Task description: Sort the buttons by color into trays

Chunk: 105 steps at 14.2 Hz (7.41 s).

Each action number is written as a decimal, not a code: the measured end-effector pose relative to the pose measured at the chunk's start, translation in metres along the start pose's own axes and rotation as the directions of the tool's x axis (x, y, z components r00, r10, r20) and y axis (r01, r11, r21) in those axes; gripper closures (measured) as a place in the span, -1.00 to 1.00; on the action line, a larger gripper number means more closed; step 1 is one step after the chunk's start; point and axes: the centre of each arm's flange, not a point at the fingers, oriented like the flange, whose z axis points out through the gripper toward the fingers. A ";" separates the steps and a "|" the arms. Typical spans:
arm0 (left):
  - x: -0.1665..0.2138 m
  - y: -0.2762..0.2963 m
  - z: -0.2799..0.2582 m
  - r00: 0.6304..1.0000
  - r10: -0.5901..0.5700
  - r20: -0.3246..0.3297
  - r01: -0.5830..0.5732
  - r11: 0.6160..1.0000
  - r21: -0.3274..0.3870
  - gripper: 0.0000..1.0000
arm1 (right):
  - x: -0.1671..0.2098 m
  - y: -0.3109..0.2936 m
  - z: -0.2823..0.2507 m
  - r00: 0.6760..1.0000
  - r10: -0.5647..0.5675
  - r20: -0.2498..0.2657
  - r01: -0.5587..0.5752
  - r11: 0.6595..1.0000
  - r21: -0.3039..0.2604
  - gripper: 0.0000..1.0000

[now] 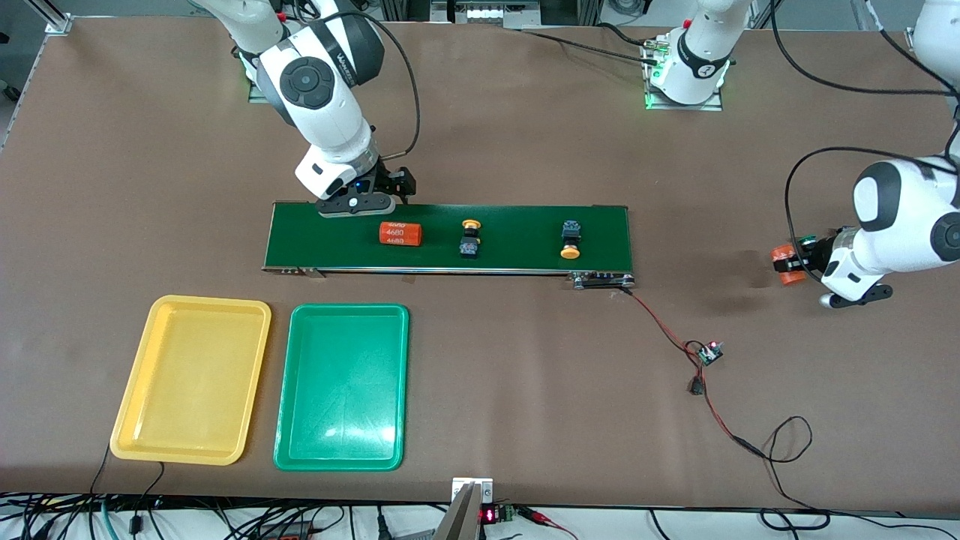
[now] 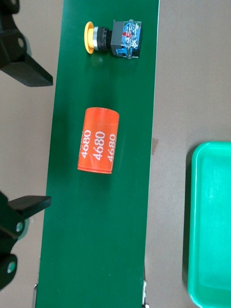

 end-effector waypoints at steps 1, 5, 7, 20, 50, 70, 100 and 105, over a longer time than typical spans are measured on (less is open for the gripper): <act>-0.005 0.016 -0.019 0.999 0.043 -0.004 -0.043 0.999 0.024 0.01 | -0.001 -0.003 0.002 1.000 -0.002 -0.003 0.002 1.000 -0.010 -1.00; -0.018 0.079 -0.041 0.949 0.314 0.006 -0.314 0.948 0.045 0.01 | -0.002 -0.011 0.012 1.000 0.001 -0.010 -0.002 0.999 -0.042 -1.00; -0.020 0.094 -0.041 0.874 0.486 -0.006 -0.486 0.873 -0.025 0.01 | 0.000 -0.012 0.013 1.000 0.002 -0.010 -0.003 0.999 -0.041 -1.00; -0.046 0.216 -0.046 0.047 0.998 -0.045 -0.998 0.048 0.030 0.01 | 0.015 -0.030 0.025 1.000 -0.001 0.006 0.001 1.000 -0.015 -1.00; -0.124 0.357 0.012 -0.269 0.962 0.043 -0.960 -0.271 0.064 0.01 | 0.057 -0.049 0.069 0.990 0.142 0.014 -0.142 0.990 -0.006 -1.00; -0.102 0.309 -0.058 -0.056 0.994 0.094 -0.988 -0.069 0.140 -1.00 | 0.066 -0.037 0.100 0.991 0.130 0.014 -0.129 0.990 -0.059 -0.93; 0.019 -0.116 0.070 0.997 -0.063 -0.050 0.059 0.994 -0.088 -1.00 | 0.162 0.278 -0.034 0.971 -0.213 0.105 0.232 0.949 -0.212 0.20; 0.012 -0.112 0.089 1.000 -0.012 -0.020 0.011 0.999 -0.052 -1.00 | 0.179 0.341 0.011 0.981 -0.190 0.045 0.195 0.959 -0.208 0.20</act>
